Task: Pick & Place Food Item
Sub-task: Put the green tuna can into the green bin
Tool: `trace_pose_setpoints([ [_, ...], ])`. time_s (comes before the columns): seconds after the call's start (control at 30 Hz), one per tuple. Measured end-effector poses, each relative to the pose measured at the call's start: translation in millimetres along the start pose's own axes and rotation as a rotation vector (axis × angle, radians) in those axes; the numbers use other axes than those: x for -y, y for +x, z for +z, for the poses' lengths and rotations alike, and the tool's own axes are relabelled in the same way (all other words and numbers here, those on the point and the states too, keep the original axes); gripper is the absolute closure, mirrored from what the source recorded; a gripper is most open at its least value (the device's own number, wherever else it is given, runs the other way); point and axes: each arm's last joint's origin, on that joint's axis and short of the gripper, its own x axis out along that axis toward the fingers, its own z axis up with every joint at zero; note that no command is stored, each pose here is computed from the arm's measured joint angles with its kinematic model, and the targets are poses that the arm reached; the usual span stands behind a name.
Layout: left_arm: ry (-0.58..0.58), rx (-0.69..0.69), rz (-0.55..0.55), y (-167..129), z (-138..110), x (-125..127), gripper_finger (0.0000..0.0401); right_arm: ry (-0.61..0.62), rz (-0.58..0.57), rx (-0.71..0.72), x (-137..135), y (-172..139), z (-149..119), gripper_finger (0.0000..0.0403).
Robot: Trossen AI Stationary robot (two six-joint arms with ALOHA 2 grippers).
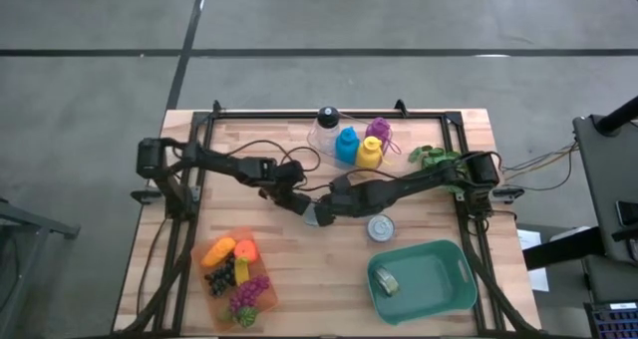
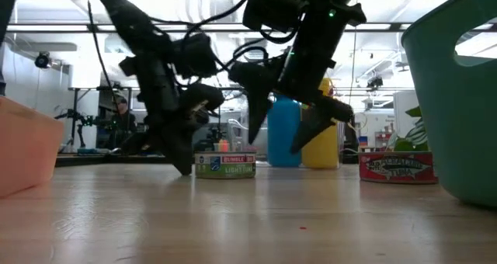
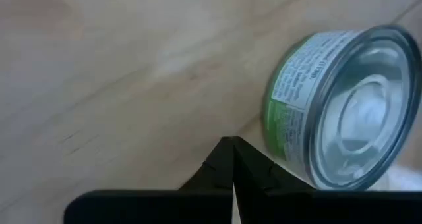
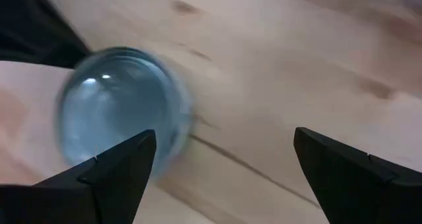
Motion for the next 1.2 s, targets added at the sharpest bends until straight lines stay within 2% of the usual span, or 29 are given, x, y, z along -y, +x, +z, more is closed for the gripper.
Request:
trace_pose_setpoints([
  [0.1,0.013,-0.045,0.018,5.4,6.1,6.3,0.04,-0.003,-0.069,-0.025,6.5,-5.5,-0.4,0.0044],
  [0.27,0.067,-0.023,0.034,0.7,14.2,12.2,0.04,-0.003,-0.13,-0.045,13.3,-13.1,-0.3,0.0044],
  [0.47,0.067,-0.017,0.043,-1.0,16.9,10.2,0.04,0.007,-0.1,-0.05,11.1,-15.1,0.8,0.0044],
  [0.63,0.067,-0.014,0.048,-0.7,16.9,9.8,0.04,0.007,-0.018,-0.03,2.7,-11.5,2.3,0.0044],
  [1.2,0.069,-0.005,0.051,-0.9,17.5,9.8,0.04,0.006,-0.066,-0.035,9.8,-0.5,-4.1,0.0044],
])
